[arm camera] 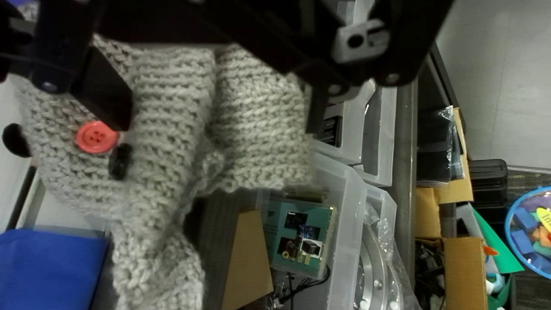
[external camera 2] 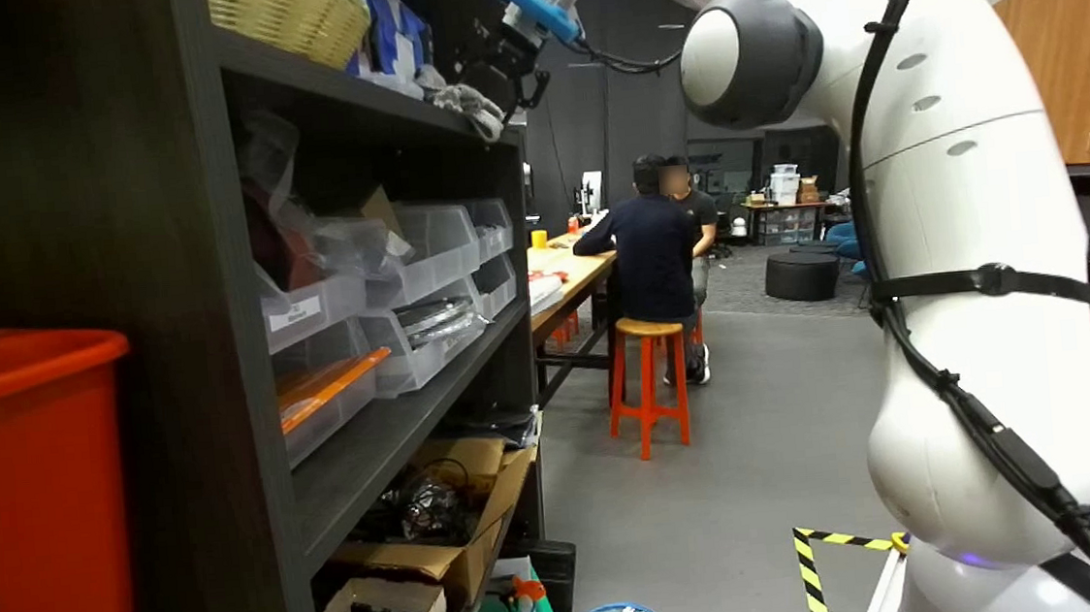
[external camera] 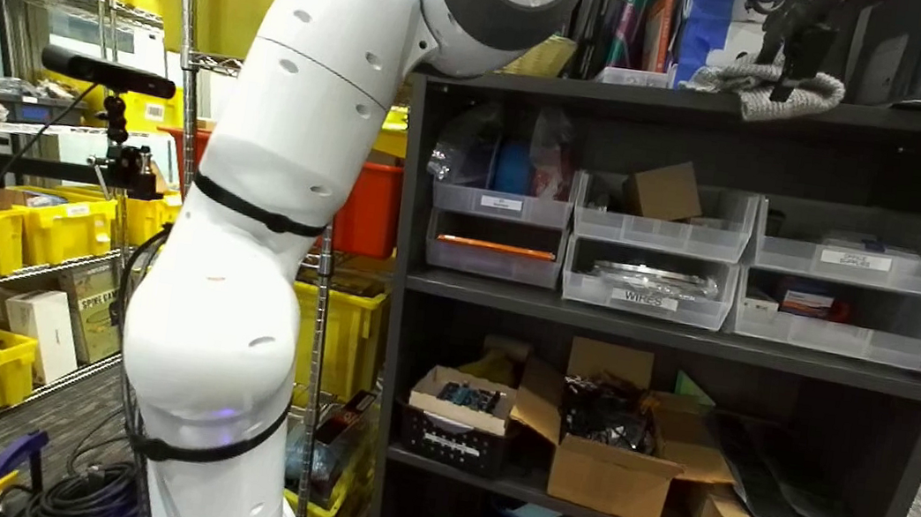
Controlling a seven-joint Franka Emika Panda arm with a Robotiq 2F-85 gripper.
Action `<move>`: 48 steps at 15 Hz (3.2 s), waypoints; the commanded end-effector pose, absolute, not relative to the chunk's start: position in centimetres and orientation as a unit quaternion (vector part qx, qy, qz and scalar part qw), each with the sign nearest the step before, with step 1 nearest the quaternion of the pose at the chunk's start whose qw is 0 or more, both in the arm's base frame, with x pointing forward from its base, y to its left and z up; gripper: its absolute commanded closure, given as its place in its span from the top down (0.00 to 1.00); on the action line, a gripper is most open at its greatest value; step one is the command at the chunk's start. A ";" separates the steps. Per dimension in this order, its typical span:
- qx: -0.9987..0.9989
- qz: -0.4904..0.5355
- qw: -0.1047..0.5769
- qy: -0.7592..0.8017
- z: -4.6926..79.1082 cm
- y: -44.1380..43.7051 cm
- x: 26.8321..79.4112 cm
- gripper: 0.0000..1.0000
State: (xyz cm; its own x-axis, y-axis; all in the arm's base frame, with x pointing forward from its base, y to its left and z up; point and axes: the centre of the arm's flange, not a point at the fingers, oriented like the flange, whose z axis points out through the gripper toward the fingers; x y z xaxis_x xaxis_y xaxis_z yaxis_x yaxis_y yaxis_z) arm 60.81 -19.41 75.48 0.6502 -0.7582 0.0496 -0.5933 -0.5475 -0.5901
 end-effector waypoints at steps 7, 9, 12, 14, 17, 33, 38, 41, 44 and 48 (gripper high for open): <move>-0.866 -0.150 0.276 0.389 75.3 -19.4 61.3 1.00; -0.866 -0.150 0.276 0.388 75.3 -19.4 61.4 1.00; -0.853 -0.168 0.296 0.397 75.2 -19.3 62.0 1.00; -0.838 -0.195 0.310 0.404 75.0 -19.3 62.6 1.00; -0.826 -0.223 0.320 0.407 74.6 -19.5 63.6 1.00; -0.813 -0.231 0.319 0.429 74.0 -21.8 62.7 0.06; -0.806 -0.248 0.339 0.417 74.2 -21.1 62.0 0.03; -0.801 -0.268 0.353 0.402 74.0 -20.1 61.6 0.03; -0.792 -0.291 0.361 0.397 73.8 -19.9 61.0 0.03; -0.776 -0.311 0.378 0.397 73.9 -20.8 59.2 0.03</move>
State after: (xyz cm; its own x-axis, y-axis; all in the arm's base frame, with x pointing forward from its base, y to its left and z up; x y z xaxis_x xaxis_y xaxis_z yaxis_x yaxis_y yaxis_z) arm 63.07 -21.35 74.90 0.4944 -0.8495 0.1839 -0.4163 -0.4172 -0.8079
